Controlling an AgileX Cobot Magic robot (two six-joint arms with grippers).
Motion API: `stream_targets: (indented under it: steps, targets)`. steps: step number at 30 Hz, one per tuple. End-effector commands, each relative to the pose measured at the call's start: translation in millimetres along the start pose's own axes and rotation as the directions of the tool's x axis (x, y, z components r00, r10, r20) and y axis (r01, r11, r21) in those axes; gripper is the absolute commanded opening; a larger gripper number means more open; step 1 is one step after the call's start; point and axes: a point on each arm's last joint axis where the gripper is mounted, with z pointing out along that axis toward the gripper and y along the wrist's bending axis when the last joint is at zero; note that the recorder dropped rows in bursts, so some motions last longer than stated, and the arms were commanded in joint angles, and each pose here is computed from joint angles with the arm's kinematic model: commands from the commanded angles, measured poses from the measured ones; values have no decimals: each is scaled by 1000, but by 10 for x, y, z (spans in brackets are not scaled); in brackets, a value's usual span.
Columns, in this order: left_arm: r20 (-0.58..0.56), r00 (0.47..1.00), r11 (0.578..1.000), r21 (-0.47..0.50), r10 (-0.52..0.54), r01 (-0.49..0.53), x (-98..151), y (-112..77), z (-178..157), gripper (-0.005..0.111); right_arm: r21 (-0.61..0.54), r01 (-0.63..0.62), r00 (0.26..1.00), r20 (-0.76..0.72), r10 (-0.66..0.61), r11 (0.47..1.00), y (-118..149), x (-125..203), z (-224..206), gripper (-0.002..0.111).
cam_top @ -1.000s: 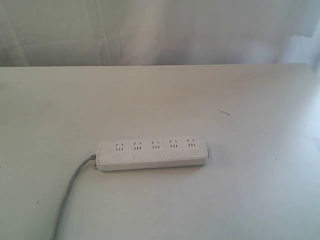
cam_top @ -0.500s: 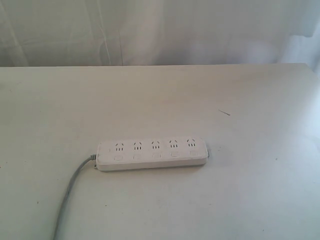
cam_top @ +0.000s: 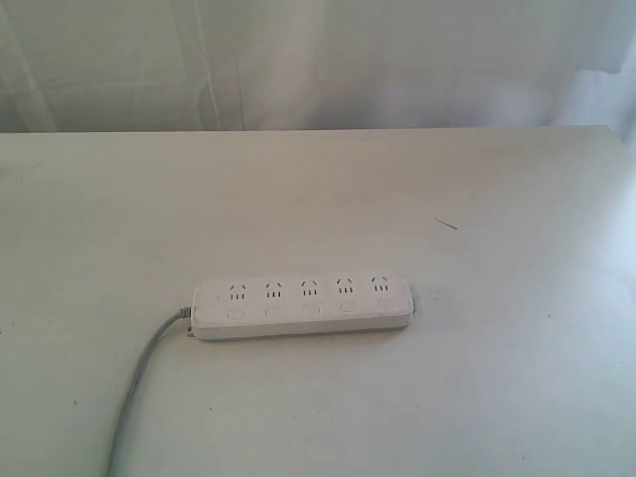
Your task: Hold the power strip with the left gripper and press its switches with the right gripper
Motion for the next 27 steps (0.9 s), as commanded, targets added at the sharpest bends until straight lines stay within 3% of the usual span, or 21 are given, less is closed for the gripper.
stream_targets:
  steps: [1,4,6,16,20,27]
  targets:
    - [-195,981,999,-46,-11,2,186,39,-23,0,9,7,1000,14,-7,1000,-3,0,1,0]
    - [-421,907,995,-94,-27,-14,392,82,-94,0,9,7,1000,14,-7,1000,-3,0,1,0]
    - [-497,866,993,-116,-45,-15,487,98,-129,0,9,7,1000,14,-7,1000,-3,0,1,0]
    - [-511,859,994,-105,-31,-27,614,99,-128,0,8,7,1000,12,-7,1000,-3,3,1,0]
    - [-423,906,997,-81,-20,-16,593,79,-76,0,8,7,1000,12,-7,1000,-3,3,1,0]
    - [-417,909,997,-80,-19,-16,587,78,-73,0,8,7,1000,14,-7,1000,-3,1,1,0]
